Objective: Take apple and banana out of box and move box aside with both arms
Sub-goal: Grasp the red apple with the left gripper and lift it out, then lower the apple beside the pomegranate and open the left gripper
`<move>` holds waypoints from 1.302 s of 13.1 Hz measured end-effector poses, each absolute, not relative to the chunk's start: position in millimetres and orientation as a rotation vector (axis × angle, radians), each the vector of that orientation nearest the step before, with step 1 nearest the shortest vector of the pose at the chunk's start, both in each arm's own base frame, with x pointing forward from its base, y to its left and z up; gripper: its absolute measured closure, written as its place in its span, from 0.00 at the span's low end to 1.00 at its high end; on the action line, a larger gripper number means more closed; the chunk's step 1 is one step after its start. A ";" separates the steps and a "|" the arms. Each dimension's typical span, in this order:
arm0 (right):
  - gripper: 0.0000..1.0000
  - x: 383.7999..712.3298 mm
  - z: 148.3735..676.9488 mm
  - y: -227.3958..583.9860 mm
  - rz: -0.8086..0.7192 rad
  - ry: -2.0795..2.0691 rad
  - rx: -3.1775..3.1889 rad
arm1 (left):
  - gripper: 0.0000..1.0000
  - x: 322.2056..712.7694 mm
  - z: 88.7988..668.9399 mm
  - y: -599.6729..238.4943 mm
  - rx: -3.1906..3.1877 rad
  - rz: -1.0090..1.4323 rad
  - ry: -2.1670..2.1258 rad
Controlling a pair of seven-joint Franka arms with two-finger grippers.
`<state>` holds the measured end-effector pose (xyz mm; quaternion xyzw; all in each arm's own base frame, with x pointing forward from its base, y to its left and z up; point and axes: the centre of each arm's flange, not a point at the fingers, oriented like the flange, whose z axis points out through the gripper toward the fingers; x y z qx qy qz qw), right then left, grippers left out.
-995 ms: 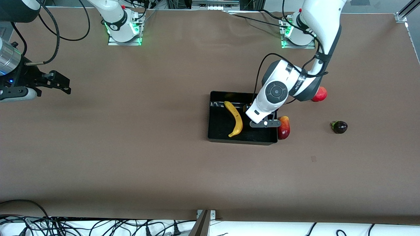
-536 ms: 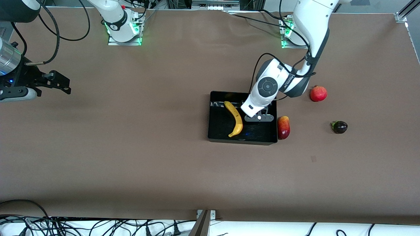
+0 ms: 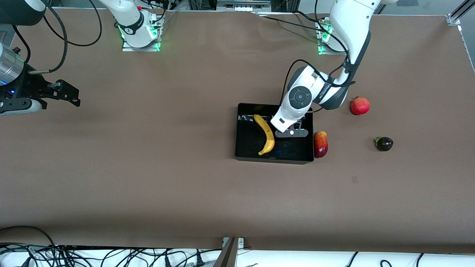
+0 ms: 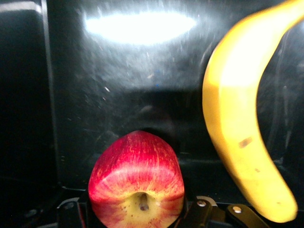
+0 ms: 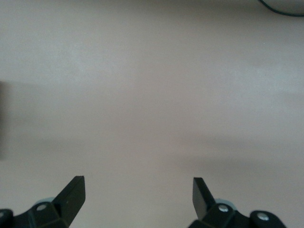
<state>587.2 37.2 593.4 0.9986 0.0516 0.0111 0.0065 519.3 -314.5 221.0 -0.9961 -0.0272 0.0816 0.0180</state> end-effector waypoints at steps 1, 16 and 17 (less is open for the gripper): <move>0.00 587.2 593.4 37.2 0.035 0.161 3.124 | 0.31 529.2 243.7 -309.8 -3.084 0.273 -0.103; 0.00 587.1 593.3 37.2 0.033 0.161 3.124 | 0.31 497.3 227.5 -89.3 -3.074 0.415 0.170; 0.00 587.1 593.3 37.2 0.033 0.161 3.124 | 0.31 490.8 218.4 -83.1 -3.080 0.402 0.181</move>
